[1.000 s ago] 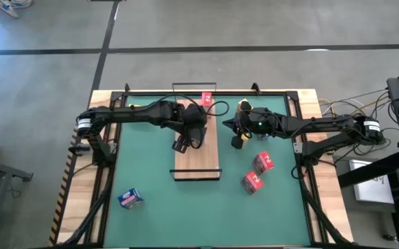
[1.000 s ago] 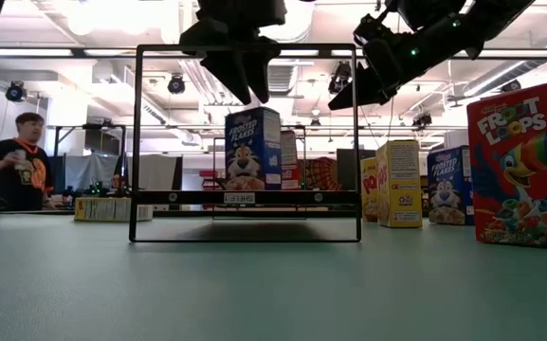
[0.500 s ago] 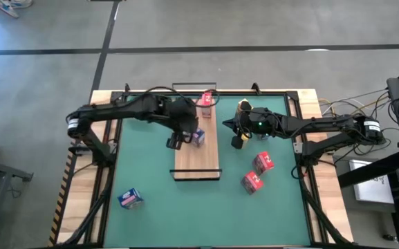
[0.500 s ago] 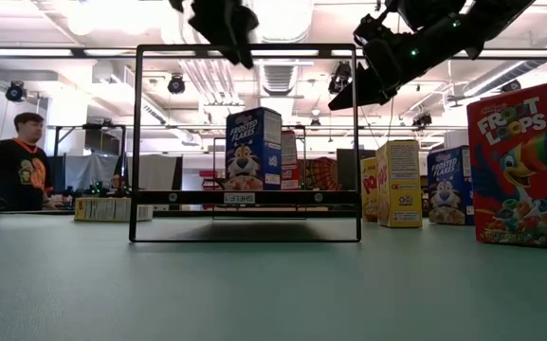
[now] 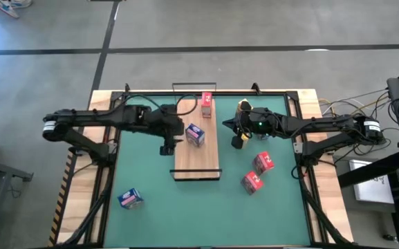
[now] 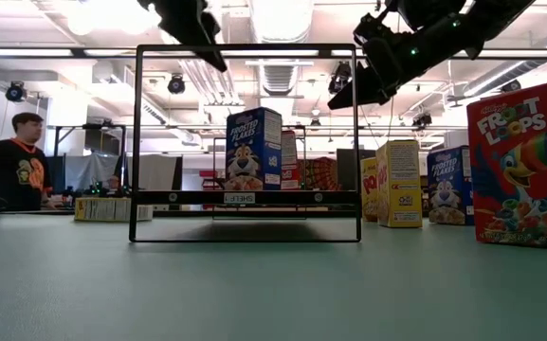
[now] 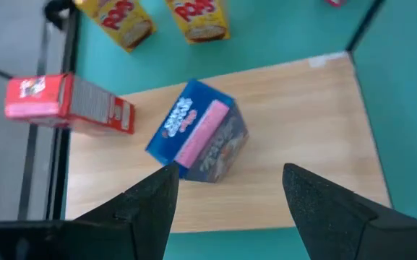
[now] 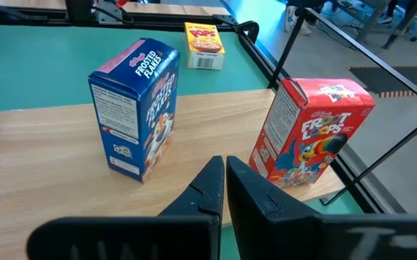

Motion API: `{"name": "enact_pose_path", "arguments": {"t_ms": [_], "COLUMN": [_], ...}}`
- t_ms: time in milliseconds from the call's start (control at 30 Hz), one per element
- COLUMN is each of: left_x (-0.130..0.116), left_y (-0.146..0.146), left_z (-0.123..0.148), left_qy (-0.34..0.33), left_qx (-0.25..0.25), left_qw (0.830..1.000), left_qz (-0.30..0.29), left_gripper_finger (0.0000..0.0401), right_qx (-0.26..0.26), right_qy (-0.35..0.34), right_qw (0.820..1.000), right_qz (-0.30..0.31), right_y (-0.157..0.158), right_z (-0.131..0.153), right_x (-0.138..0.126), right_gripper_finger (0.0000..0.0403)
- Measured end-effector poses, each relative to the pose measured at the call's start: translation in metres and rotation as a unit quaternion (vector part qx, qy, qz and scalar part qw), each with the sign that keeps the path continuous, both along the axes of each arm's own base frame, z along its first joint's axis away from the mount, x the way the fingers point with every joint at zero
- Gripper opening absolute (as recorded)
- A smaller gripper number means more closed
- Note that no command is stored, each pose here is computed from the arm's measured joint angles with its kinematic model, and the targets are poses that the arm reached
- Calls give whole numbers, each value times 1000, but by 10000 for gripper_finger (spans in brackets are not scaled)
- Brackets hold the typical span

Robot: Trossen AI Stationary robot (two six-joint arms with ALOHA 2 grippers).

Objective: Stack cereal on shelf
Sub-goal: Put the middle blue cereal box on the shelf

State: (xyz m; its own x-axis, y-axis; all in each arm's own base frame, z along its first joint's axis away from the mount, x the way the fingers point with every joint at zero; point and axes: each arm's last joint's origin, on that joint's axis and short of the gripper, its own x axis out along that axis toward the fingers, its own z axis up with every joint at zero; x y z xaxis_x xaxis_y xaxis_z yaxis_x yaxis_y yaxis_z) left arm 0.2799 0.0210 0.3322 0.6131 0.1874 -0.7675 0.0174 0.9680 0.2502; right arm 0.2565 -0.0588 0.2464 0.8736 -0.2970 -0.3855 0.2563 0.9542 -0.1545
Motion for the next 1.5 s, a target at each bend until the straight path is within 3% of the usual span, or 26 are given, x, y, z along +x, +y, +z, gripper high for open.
{"name": "enact_pose_path", "arguments": {"t_ms": [300,733,1033,1500], "left_x": [-21,-23,-20,-13], "left_y": [-1,-1,0,7], "left_z": [-48,-108,-126,-145], "left_qy": [-61,-136,-190,-174], "left_qx": [-10,-23,-19,24], "left_qw": [998,989,981,980], "left_qz": [31,44,43,93], "left_gripper_finger": [216,10,2,0], "right_qx": [23,19,30,30], "right_qy": [-3,-29,-14,-1], "right_qw": [1000,999,999,999], "right_qz": [-9,-5,-3,20], "right_y": [0,-6,-10,-14], "right_z": [-3,-23,-32,-38], "right_x": [1,28,51,74], "right_gripper_finger": [9,9,9,9]}}
